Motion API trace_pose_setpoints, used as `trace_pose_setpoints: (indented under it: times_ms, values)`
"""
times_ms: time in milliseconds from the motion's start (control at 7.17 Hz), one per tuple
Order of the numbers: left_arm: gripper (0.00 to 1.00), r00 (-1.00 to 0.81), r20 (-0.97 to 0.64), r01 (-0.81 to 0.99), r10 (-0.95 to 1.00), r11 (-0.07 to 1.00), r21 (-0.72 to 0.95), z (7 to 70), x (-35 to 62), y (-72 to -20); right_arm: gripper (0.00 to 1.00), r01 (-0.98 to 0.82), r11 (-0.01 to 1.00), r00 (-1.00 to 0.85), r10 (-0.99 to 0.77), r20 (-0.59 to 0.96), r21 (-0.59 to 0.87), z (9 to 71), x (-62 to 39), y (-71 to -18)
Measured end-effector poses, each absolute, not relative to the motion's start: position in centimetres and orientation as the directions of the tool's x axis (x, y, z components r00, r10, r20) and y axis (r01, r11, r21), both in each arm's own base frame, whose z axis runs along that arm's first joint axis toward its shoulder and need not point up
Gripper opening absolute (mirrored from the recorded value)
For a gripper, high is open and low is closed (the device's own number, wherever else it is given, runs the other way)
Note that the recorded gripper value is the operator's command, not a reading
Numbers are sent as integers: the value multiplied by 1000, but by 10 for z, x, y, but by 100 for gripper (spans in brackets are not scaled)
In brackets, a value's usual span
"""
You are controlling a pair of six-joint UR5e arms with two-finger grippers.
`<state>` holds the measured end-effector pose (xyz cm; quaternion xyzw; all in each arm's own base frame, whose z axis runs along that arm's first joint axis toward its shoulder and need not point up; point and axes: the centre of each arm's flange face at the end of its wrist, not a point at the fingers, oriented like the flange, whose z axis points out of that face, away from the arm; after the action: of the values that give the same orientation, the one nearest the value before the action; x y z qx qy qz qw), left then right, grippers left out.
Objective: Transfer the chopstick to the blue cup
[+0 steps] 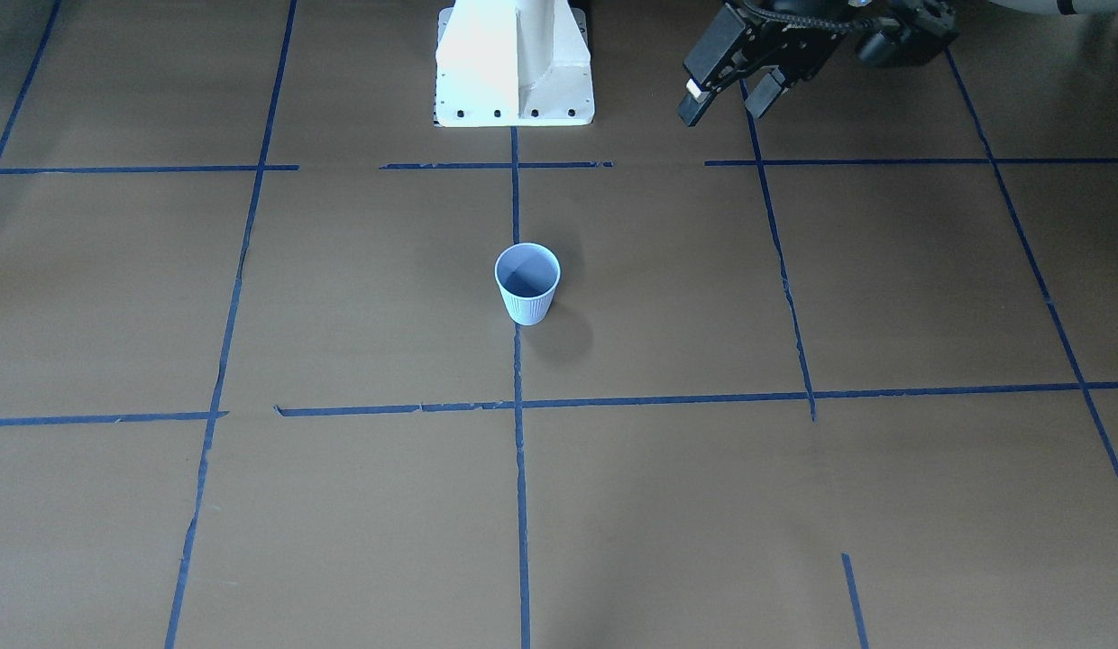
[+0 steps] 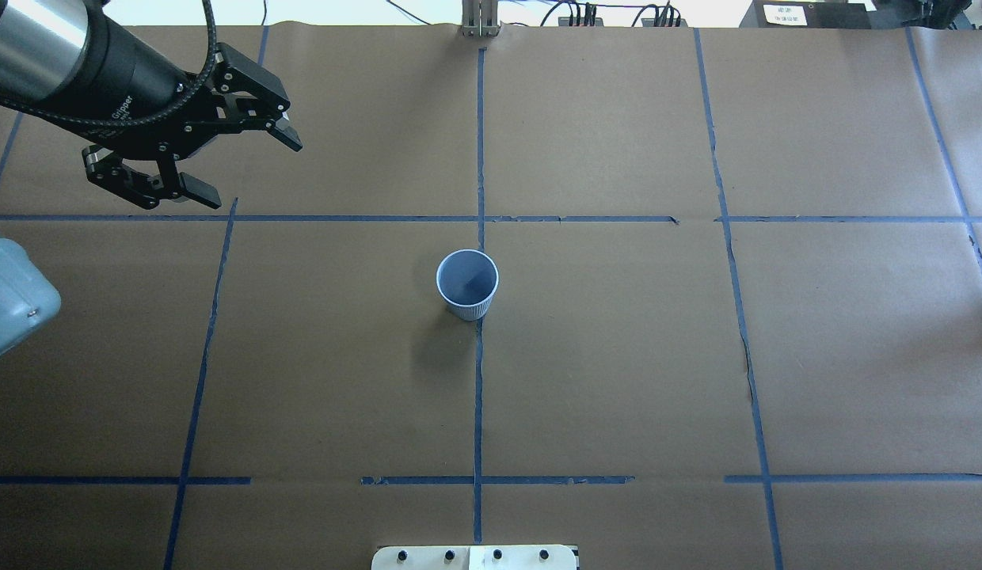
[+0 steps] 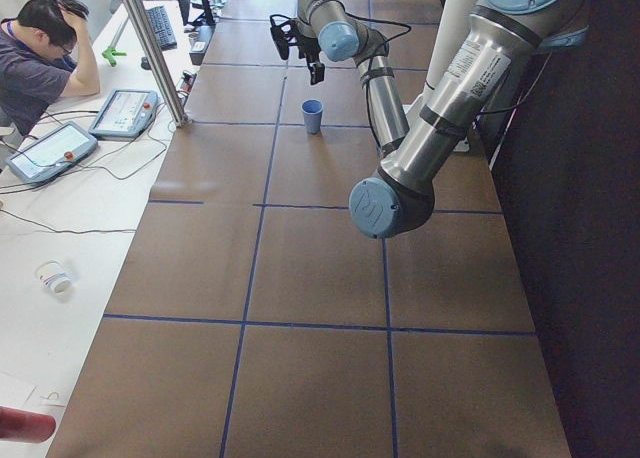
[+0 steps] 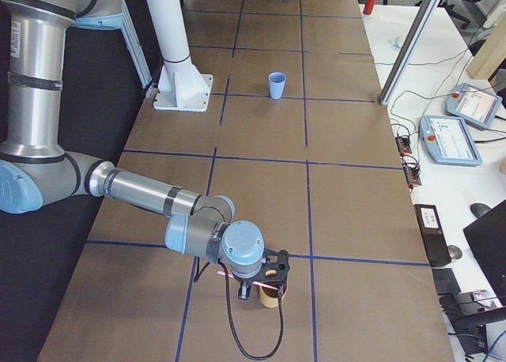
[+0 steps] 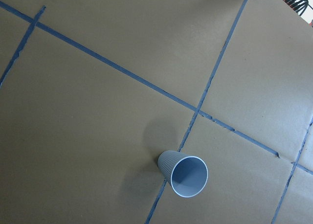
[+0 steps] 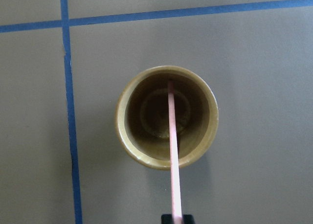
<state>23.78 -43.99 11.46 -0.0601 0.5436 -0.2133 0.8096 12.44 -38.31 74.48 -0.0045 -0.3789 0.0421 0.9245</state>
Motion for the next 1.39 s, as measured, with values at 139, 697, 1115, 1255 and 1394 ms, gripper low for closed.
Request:
trace_pose_setpoints:
  times_ms: [139, 697, 1115, 1255, 1394]
  values:
    - [100, 316, -856, 279, -408, 903, -327, 113, 237, -439, 3, -74, 996, 713, 85, 696, -45, 746, 125, -382]
    - [100, 306, -865, 278, -396, 907, -317, 108, 233, -433, 2, -93, 992, 707, 130, 695, -91, 727, 133, -384]
    - [100, 304, -867, 279, -395, 907, -315, 108, 231, -432, 3, -89, 989, 701, 148, 698, -120, 678, 142, -376]
    - [100, 303, -869, 278, -392, 908, -313, 107, 230, -431, 1, -82, 988, 700, 151, 698, -132, 659, 152, -367]
    - [100, 301, -870, 279, -391, 908, -312, 107, 229, -430, 0, -84, 986, 704, 159, 692, -142, 636, 164, -356]
